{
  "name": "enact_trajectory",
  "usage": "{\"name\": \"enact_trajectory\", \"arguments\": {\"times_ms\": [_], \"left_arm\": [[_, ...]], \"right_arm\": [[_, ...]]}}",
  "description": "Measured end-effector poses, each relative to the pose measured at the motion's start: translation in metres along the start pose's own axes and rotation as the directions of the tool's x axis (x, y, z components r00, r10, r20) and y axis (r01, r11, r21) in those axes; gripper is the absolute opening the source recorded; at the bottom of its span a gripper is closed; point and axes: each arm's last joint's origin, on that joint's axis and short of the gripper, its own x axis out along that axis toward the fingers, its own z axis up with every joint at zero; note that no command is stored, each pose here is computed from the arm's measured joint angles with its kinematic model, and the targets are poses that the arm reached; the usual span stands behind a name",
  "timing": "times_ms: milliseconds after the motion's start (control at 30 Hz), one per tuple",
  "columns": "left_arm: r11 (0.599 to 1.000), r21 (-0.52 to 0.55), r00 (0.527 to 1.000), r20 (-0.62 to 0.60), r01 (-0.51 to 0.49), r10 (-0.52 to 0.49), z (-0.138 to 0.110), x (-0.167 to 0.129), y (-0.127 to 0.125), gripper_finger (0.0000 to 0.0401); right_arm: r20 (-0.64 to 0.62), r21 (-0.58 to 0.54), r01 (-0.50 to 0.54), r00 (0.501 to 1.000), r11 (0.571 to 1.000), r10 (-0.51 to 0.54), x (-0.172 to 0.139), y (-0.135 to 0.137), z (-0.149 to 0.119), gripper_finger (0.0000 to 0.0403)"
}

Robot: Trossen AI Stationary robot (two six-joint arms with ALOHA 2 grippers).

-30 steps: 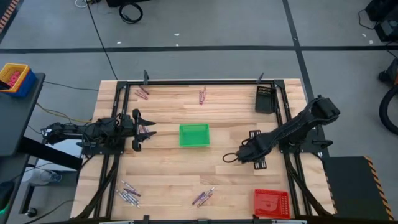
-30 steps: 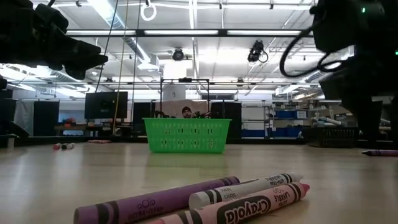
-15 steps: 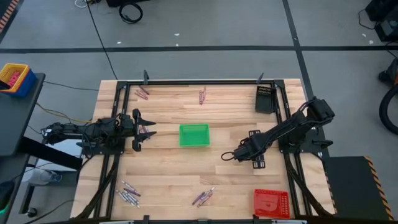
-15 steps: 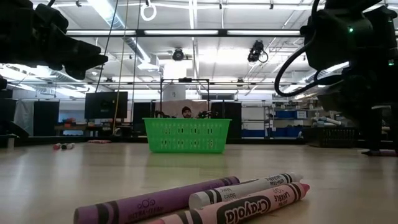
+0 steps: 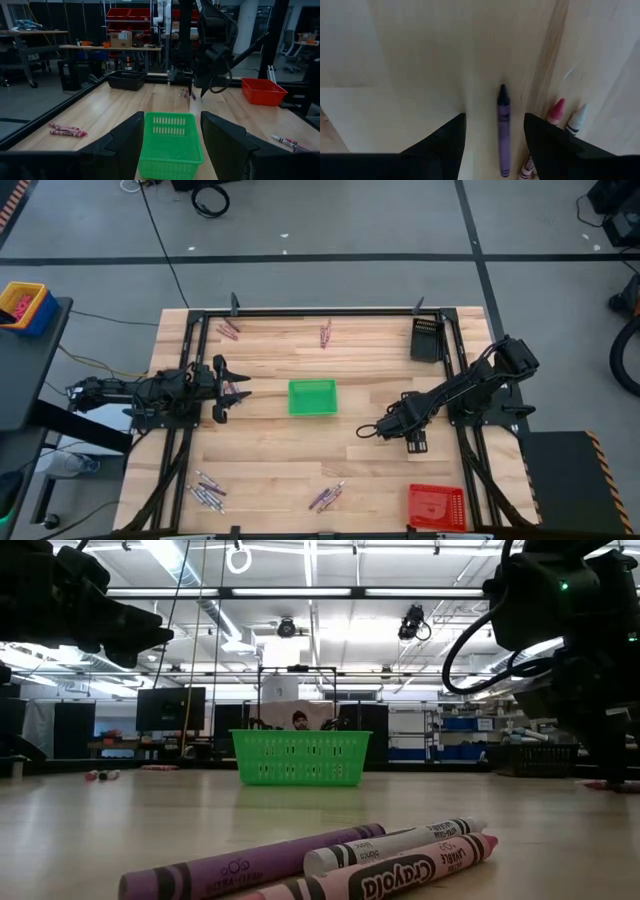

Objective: Sort crayons
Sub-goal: Put the violet crayon into the black basket

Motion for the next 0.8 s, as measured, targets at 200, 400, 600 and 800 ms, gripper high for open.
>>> {"name": "enact_trajectory", "arguments": {"times_ms": [200,400,600,800], "left_arm": [[1.0,0.0,1.0,0.0,0.0,0.0,0.0,0.0,0.0,0.0208],[1.0,0.0,1.0,0.0,0.0,0.0,0.0,0.0,0.0,0.0208],[1.0,0.0,1.0,0.0,0.0,0.0,0.0,0.0,0.0,0.0208],[1.0,0.0,1.0,0.0,0.0,0.0,0.0,0.0,0.0,0.0208]], "right_arm": [[0.001,0.0,0.001,1.0,1.0,-0.001,0.0,0.0,0.0,0.0157],[0.011,0.067,0.01,1.0,0.998,-0.011,0.0,0.001,0.0,0.0104],[0.044,0.054,0.011,0.999,0.998,-0.013,0.0,0.012,-0.001,0.0086],[0.1,-0.008,0.035,0.994,0.999,-0.034,-0.001,0.024,-0.002,0.0085]]}}
